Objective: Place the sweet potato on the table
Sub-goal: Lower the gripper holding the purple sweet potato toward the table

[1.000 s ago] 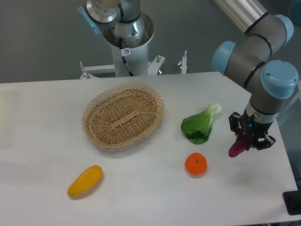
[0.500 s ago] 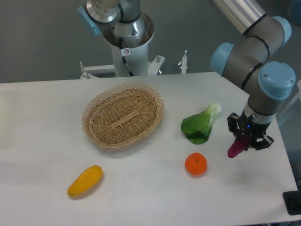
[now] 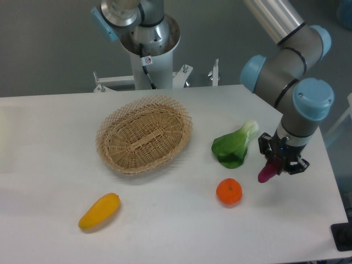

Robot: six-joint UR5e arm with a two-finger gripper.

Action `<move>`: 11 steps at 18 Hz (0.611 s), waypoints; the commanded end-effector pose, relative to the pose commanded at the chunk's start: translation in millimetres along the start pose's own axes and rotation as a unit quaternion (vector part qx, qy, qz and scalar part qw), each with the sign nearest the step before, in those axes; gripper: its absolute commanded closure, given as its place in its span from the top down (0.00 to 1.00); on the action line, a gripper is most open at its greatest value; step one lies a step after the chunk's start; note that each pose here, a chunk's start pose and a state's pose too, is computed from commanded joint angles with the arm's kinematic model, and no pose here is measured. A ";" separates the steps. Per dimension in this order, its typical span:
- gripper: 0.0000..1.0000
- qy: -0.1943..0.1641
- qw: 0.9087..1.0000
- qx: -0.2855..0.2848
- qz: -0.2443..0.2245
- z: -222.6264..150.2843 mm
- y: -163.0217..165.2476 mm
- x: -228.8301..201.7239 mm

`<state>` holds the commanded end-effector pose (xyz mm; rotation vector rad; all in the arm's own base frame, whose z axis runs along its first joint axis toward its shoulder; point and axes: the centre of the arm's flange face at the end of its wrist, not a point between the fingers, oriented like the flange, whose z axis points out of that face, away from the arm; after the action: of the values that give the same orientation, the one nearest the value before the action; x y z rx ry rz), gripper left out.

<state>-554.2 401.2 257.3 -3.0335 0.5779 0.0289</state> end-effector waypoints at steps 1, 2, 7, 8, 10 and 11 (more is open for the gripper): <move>0.21 -0.002 1.000 0.001 0.001 3.8 0.1 1.8; 0.21 -0.002 1.000 0.000 0.001 8.5 0.6 4.5; 0.20 -0.018 1.000 0.001 -0.001 41.3 4.8 17.0; 0.20 -0.023 1.000 0.000 -0.001 45.4 6.1 15.5; 0.21 -0.025 1.000 -0.012 -0.008 50.1 17.6 12.8; 0.22 -0.025 0.999 -0.019 -0.008 50.8 19.9 12.3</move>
<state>-550.5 381.0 205.2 -3.0629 0.5563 0.1156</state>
